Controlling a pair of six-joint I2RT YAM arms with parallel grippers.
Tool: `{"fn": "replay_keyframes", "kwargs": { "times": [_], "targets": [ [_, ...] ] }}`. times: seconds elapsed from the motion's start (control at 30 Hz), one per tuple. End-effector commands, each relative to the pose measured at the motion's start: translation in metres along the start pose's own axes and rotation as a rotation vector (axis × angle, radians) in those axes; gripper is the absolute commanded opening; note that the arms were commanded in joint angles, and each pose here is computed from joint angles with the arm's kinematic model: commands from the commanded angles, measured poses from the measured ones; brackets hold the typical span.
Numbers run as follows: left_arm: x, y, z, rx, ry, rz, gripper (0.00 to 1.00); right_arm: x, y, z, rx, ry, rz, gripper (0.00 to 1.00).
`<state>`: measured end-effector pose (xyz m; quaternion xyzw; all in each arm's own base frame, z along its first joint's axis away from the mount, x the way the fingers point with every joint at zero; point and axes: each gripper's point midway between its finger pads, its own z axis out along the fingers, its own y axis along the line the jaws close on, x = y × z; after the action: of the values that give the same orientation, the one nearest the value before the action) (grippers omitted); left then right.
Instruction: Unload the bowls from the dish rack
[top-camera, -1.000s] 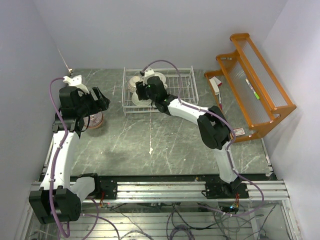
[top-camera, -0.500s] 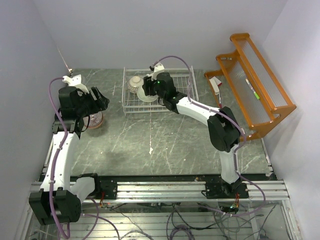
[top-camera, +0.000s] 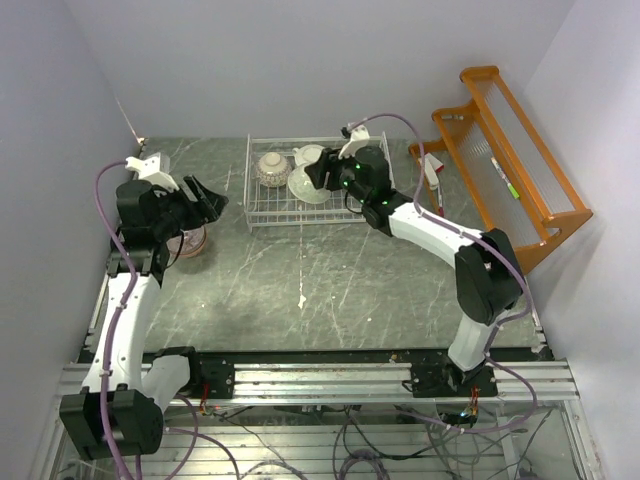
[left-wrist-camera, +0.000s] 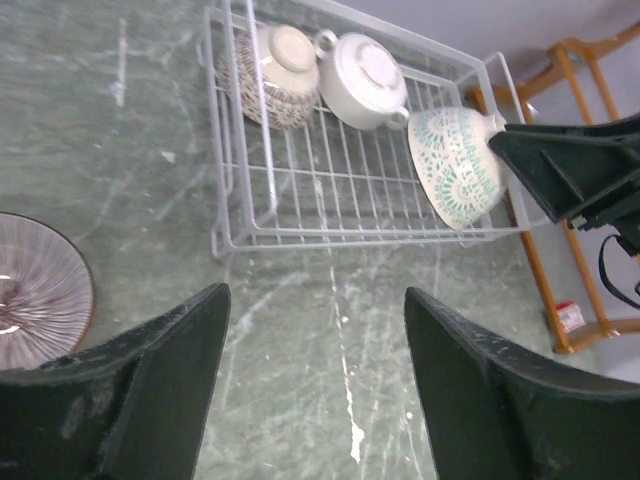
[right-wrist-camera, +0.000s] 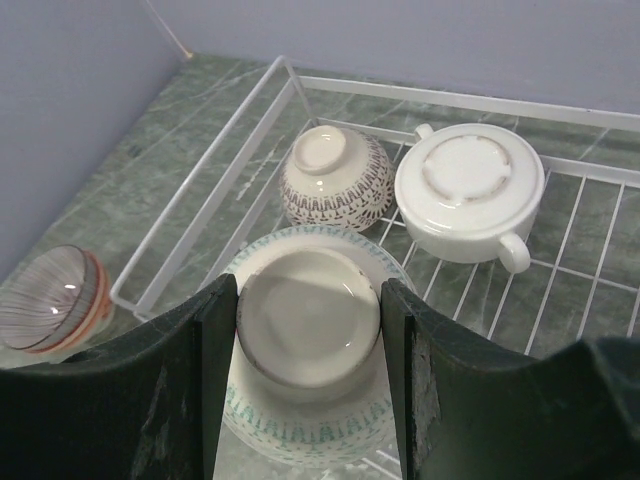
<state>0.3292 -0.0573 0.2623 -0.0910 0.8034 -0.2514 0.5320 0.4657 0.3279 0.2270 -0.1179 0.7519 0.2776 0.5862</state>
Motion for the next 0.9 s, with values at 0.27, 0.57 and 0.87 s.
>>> {"fn": "replay_keyframes", "kwargs": {
  "times": [0.27, 0.57, 0.87],
  "targets": [
    [-0.011, -0.054, -0.02, 0.283, -0.103, -0.163, 0.99, -0.059, 0.032, -0.066, -0.222, -0.2, 0.198, 0.0],
    [-0.007, -0.074, -0.035, 0.421, -0.142, -0.255, 1.0, -0.041, 0.041, -0.102, -0.303, -0.217, 0.312, 0.0],
    [0.021, -0.091, -0.042, 0.548, -0.113, -0.389, 0.98, -0.022, 0.038, -0.136, -0.344, -0.259, 0.439, 0.0]
  ]
}}
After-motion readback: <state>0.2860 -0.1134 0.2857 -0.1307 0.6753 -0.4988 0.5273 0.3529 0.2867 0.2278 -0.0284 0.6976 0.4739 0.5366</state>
